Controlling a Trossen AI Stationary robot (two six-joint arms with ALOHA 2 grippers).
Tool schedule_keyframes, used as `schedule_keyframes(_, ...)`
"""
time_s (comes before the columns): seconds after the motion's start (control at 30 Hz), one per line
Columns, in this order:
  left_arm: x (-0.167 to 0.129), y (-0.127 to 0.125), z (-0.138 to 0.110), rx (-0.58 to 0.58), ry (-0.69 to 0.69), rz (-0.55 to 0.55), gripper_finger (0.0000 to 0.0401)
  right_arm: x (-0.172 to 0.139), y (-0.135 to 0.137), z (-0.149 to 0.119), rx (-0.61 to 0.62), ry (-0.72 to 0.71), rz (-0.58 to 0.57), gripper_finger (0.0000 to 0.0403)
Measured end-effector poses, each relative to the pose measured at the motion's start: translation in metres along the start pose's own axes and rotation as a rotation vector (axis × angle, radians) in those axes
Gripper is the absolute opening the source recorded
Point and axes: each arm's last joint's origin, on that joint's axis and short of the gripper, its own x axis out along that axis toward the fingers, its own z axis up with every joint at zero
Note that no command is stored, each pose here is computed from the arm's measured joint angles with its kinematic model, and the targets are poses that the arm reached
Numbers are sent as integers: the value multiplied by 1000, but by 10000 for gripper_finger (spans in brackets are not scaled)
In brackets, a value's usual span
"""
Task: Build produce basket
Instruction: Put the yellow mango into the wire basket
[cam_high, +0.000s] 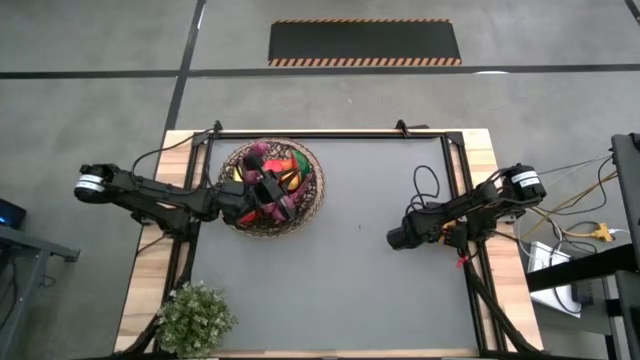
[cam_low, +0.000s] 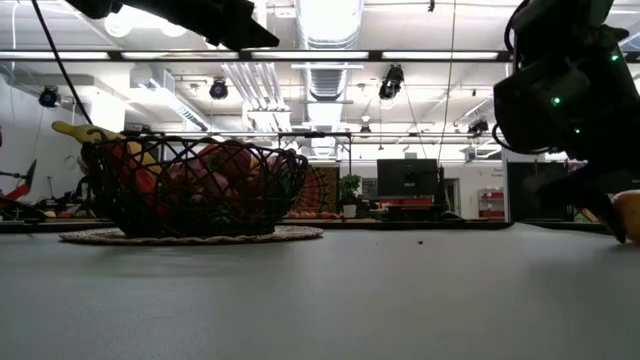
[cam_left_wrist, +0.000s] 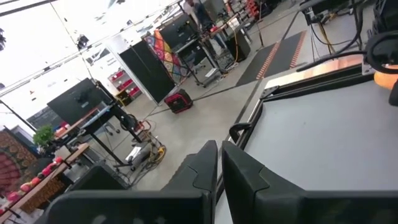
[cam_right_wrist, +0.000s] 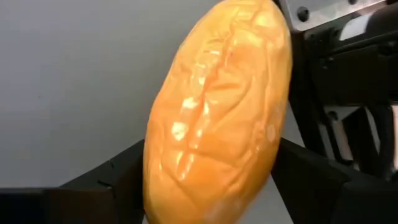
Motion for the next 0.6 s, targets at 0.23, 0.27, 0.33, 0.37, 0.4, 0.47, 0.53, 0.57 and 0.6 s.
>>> schedule_keyframes(0.23,0,0,0,-1,1,2,6,3,-1,1,-15,-10,-3,219)
schedule_keyframes(0.27,0,0,0,-2,1,2,6,3,-1,1,-19,-10,-3,213)
schedule_keyframes(0.33,1,1,0,-3,1,4,6,3,-1,1,-38,-12,-2,207)
schedule_keyframes(0.37,1,1,0,-3,1,4,6,2,-1,1,-50,-20,2,207)
schedule_keyframes(0.4,1,1,0,-3,2,4,6,1,0,1,-67,-33,14,207)
schedule_keyframes(0.47,1,0,-1,-3,2,3,6,-4,3,1,-130,-61,47,207)
schedule_keyframes(0.53,0,0,-3,1,7,0,6,-12,8,0,-247,-109,112,208)
schedule_keyframes(0.57,0,-1,-4,2,8,-2,6,-18,12,-1,-308,-126,154,208)
schedule_keyframes(0.6,-1,-2,-5,3,10,-6,6,-23,17,-2,-382,-145,204,208)
